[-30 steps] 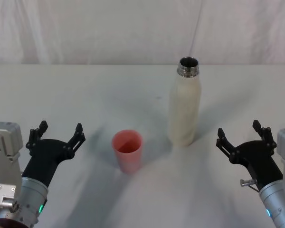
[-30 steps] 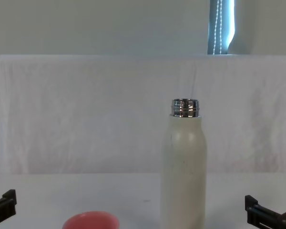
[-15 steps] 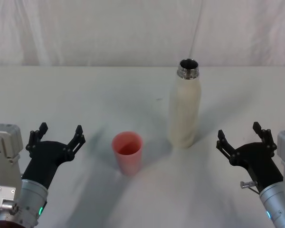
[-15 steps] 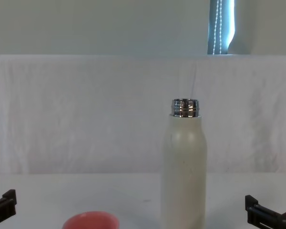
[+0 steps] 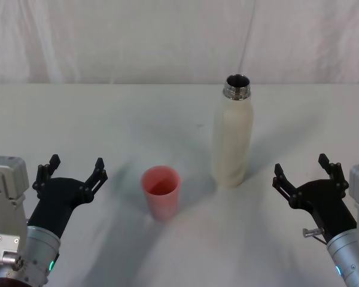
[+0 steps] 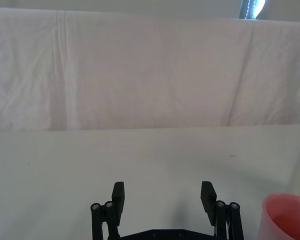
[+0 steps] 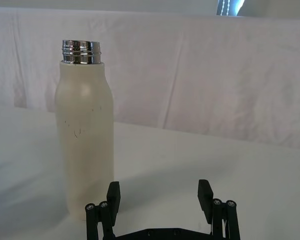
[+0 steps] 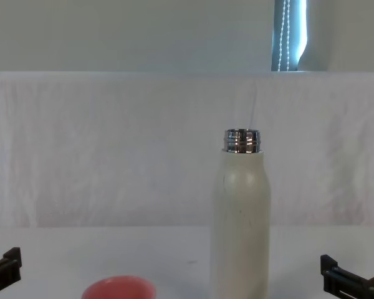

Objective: Grasp the thermos with one hand and pour water into the cup lid.

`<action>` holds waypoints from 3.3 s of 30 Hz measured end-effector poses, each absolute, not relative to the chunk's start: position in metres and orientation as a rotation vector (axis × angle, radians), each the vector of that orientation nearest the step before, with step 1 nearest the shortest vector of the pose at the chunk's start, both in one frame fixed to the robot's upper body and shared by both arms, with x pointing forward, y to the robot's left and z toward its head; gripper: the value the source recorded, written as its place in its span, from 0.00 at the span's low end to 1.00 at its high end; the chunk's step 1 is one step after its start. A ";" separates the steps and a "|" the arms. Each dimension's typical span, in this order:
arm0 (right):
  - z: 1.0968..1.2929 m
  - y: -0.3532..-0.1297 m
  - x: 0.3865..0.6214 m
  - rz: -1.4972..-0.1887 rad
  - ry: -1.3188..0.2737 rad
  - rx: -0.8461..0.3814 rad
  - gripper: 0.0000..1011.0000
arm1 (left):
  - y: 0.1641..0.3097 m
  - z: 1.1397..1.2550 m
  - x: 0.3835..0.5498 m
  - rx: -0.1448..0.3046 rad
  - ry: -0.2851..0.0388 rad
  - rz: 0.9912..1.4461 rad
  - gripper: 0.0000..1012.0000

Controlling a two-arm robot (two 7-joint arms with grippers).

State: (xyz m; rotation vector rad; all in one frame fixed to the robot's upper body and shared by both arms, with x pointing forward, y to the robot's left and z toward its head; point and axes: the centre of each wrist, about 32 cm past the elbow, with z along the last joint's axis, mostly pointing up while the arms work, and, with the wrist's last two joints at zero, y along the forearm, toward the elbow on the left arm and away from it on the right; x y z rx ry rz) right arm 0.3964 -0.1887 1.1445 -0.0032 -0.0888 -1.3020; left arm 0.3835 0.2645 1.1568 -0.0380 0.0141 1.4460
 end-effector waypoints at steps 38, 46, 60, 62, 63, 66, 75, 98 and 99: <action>1.144 -0.189 0.396 -1.302 -0.089 -0.003 0.99 | 0.265 1.157 0.384 -0.038 0.014 1.446 0.99; 1.145 -0.189 0.396 -1.302 -0.089 -0.003 0.99 | 0.265 1.157 0.384 -0.038 0.014 1.446 0.99; 1.153 -0.179 0.400 -1.231 -0.062 0.034 0.99 | 0.265 1.157 0.384 -0.038 0.014 1.446 0.99; 1.154 -0.177 0.401 -1.222 -0.062 0.037 0.99 | 0.265 1.157 0.384 -0.038 0.014 1.446 0.99; 1.155 -0.176 0.402 -1.219 -0.062 0.038 0.99 | 0.265 1.157 0.384 -0.038 0.014 1.446 0.99; 1.157 -0.172 0.404 -1.205 -0.064 0.040 0.99 | 0.265 1.157 0.384 -0.038 0.014 1.446 0.99; 1.159 -0.160 0.414 -1.169 -0.065 0.036 0.99 | 0.265 1.157 0.384 -0.038 0.014 1.446 0.99; 1.158 -0.140 0.445 -1.123 -0.035 0.037 0.99 | 0.265 1.157 0.384 -0.038 0.014 1.446 0.99; 1.158 -0.139 0.446 -1.123 -0.035 0.037 0.99 | 0.265 1.157 0.384 -0.038 0.014 1.446 0.99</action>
